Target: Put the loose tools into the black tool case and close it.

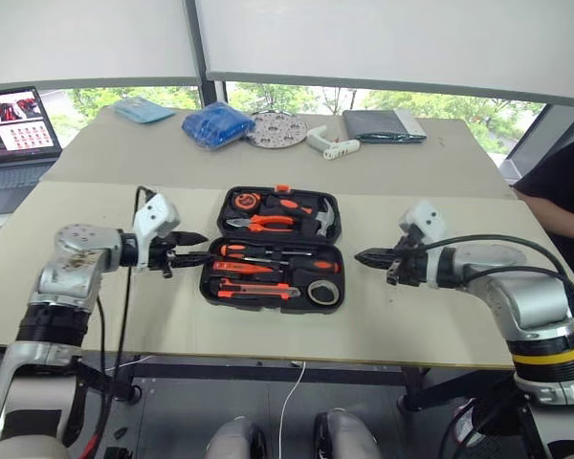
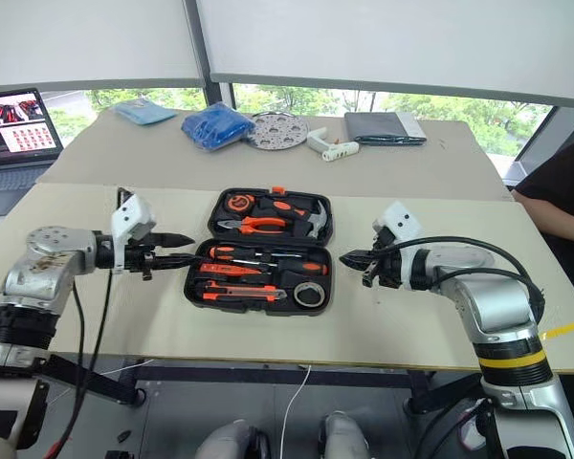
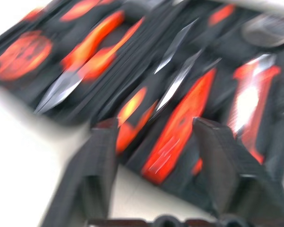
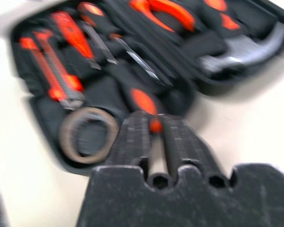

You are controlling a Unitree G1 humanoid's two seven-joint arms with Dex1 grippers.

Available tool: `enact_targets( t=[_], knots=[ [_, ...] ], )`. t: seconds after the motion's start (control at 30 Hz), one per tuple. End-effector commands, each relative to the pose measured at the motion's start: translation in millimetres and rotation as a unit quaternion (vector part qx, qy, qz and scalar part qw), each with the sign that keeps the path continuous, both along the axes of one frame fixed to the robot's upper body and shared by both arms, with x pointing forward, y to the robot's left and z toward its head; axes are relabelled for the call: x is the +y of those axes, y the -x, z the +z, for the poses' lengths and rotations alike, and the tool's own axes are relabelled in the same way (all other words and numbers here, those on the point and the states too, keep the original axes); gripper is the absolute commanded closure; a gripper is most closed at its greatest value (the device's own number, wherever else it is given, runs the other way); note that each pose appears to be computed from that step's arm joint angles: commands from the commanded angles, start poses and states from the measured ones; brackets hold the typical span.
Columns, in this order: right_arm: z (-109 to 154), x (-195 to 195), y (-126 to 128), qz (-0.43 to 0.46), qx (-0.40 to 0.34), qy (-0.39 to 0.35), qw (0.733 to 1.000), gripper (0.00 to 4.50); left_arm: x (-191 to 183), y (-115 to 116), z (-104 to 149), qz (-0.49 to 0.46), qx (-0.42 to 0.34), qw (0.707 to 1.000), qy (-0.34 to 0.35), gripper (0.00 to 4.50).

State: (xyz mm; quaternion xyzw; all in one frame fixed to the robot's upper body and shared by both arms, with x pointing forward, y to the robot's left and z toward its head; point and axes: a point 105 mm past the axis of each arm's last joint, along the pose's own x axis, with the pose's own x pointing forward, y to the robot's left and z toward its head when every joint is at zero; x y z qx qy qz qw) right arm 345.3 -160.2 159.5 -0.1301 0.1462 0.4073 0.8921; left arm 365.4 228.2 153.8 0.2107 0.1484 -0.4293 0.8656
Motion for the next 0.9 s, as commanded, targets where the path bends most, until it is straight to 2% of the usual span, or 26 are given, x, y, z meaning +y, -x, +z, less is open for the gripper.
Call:
enact_targets(
  t=[0.03, 0.07, 0.13, 0.23, 0.33, 0.43, 0.53, 0.7, 0.9],
  knots=[
    [-4, -5, -16, -0.009, -0.034, 0.025, 0.999, 4.5, 14, -13, 0, 0.038, -0.018, 0.999, -0.033, 3.46],
    [-7, -3, -19, -0.005, -0.038, 0.033, 0.999, 4.5, 12, -16, -6, 0.038, -0.016, 0.998, -0.048, 3.95],
    [-11, 0, -25, 0.0, -0.049, 0.047, 0.998, 4.5, 5, -21, -17, 0.027, -0.019, 0.997, -0.074, 4.46],
    [-17, 5, -33, 0.003, -0.054, 0.059, 0.997, 4.5, -22, -25, -14, -0.002, -0.01, 1.0, -0.021, 4.46],
    [-20, 16, -26, 0.048, -0.05, 0.052, 0.996, 4.5, -44, -18, -12, -0.054, -0.003, 0.999, 0.005, 4.46],
    [-18, 32, -1, 0.128, -0.036, 0.026, 0.991, 4.5, -62, 0, -13, -0.122, 0.024, 0.992, 0.027, 4.46],
    [-20, 39, 32, 0.204, 0.001, 0.017, 0.979, 4.5, -73, 25, -22, -0.183, 0.054, 0.982, 0.013, 4.46],
    [-35, 27, 45, 0.184, 0.017, 0.044, 0.982, 4.5, -78, 41, -34, -0.208, 0.066, 0.976, -0.014, 4.46],
    [-45, 9, 50, 0.141, 0.018, 0.058, 0.988, 4.5, -64, 45, -43, -0.193, 0.068, 0.978, -0.035, 4.46]
  ],
)
